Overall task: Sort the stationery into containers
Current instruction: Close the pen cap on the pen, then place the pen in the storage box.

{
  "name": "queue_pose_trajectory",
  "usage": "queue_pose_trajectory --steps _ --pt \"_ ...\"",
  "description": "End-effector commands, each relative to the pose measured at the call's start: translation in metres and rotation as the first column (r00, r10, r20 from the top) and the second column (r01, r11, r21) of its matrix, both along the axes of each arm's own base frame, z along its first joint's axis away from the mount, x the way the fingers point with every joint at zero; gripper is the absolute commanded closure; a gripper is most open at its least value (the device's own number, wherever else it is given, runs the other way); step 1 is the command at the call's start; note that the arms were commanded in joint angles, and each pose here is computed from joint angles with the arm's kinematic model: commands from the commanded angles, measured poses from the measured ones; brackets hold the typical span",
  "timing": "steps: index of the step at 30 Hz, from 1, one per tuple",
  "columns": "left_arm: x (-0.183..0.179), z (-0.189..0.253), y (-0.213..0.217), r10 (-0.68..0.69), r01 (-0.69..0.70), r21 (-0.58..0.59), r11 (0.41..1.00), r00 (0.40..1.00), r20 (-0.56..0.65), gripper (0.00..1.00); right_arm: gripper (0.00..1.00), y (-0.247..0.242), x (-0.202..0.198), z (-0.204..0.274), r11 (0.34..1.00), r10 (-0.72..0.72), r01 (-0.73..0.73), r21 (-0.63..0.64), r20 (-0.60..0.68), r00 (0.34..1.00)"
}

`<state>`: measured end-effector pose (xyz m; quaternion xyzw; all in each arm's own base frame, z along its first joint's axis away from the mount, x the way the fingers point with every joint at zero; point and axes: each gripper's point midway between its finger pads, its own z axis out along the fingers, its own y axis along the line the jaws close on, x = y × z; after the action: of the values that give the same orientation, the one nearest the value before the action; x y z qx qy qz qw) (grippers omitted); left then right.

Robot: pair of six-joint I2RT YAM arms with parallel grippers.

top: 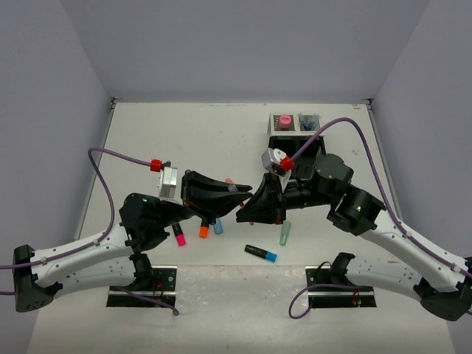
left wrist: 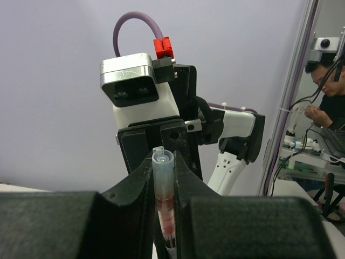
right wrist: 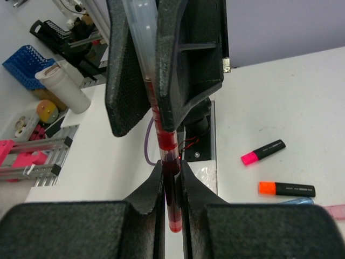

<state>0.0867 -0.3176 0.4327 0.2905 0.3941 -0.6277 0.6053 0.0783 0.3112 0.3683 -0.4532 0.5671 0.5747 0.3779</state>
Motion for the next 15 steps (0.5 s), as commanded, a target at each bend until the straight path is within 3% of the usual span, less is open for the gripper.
queue_pose_trajectory --steps 1,3,4,6,7,8,10,12,15 --pt "-0.038 -0.1 -0.023 -0.189 0.218 0.36 0.907 0.975 -0.114 1.0 1.0 -0.011 0.045 0.084 0.921 -0.253 0.205 0.331 0.107 0.962" --pt "-0.021 -0.088 -0.023 -0.095 0.13 0.363 0.923 0.989 -0.114 1.0 1.0 -0.011 0.054 0.066 0.919 -0.293 0.253 0.302 0.093 0.952" --pt "-0.004 -0.071 -0.022 0.001 0.045 0.356 0.933 0.992 -0.129 0.91 1.0 -0.012 0.066 0.047 0.905 -0.352 0.32 0.279 0.074 0.933" --pt "0.031 -0.054 -0.011 0.209 -0.131 0.378 0.917 0.963 -0.172 0.55 1.0 -0.011 0.091 -0.004 0.882 -0.446 0.433 0.187 0.031 0.895" --pt "0.04 -0.03 -0.004 0.265 -0.191 0.349 0.917 0.948 -0.178 0.18 1.0 -0.014 0.102 -0.017 0.865 -0.485 0.476 0.158 0.019 0.875" --pt "0.053 -0.011 0.005 0.339 -0.261 0.333 0.906 0.919 -0.202 0.01 1.0 -0.018 0.113 -0.031 0.84 -0.532 0.527 0.13 0.005 0.847" --pt "0.078 0.014 0.029 0.496 -0.405 0.332 0.852 0.827 -0.265 0.0 1.0 -0.03 0.136 -0.055 0.772 -0.632 0.631 0.08 -0.019 0.775" --pt "0.107 0.018 0.063 0.678 -0.564 0.379 0.733 0.653 -0.338 0.0 1.0 -0.054 0.164 -0.065 0.664 -0.745 0.745 0.063 -0.035 0.667" --pt "0.121 0.026 0.103 0.775 -0.671 0.398 0.625 0.474 -0.418 0.0 1.0 -0.092 0.202 -0.073 0.501 -0.862 0.865 0.035 -0.065 0.502"
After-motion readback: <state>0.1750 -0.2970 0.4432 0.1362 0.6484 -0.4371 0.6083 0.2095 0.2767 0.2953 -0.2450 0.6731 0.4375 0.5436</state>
